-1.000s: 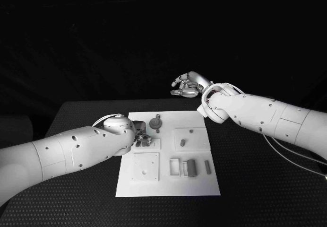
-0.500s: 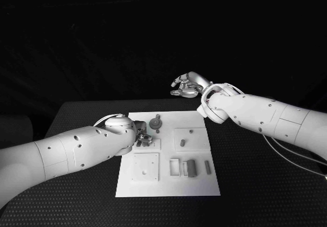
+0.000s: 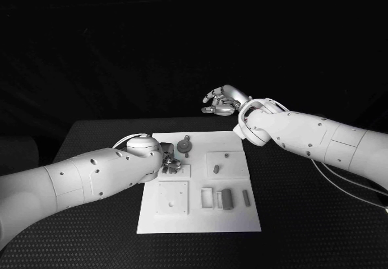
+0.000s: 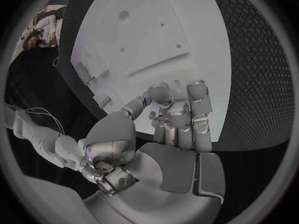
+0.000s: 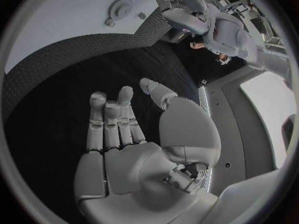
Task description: Assemble the parts on the task board
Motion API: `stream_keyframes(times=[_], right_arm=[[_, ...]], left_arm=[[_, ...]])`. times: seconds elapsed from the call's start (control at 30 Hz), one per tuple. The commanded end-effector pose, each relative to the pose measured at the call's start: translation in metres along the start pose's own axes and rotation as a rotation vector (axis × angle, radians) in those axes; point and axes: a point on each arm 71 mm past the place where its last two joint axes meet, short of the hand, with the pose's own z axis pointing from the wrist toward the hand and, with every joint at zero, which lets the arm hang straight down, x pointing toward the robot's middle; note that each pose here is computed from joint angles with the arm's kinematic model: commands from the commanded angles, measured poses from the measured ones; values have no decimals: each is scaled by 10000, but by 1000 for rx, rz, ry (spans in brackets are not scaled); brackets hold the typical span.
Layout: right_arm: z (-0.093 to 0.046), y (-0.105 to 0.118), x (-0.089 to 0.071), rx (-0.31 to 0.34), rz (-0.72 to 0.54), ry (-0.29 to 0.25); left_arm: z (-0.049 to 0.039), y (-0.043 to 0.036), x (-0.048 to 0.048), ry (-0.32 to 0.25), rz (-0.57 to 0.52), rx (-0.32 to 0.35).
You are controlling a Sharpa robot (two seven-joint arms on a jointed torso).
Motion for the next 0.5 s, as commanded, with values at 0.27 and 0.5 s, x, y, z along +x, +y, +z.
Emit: stream_keyframes(times=[0.27,0.5], right_arm=[[-1,6,14,-5,0,17],[-1,2,11,-4,0,16]], left_arm=[[23,5,132,76,32,-14],[28,15,121,63,20,-16]])
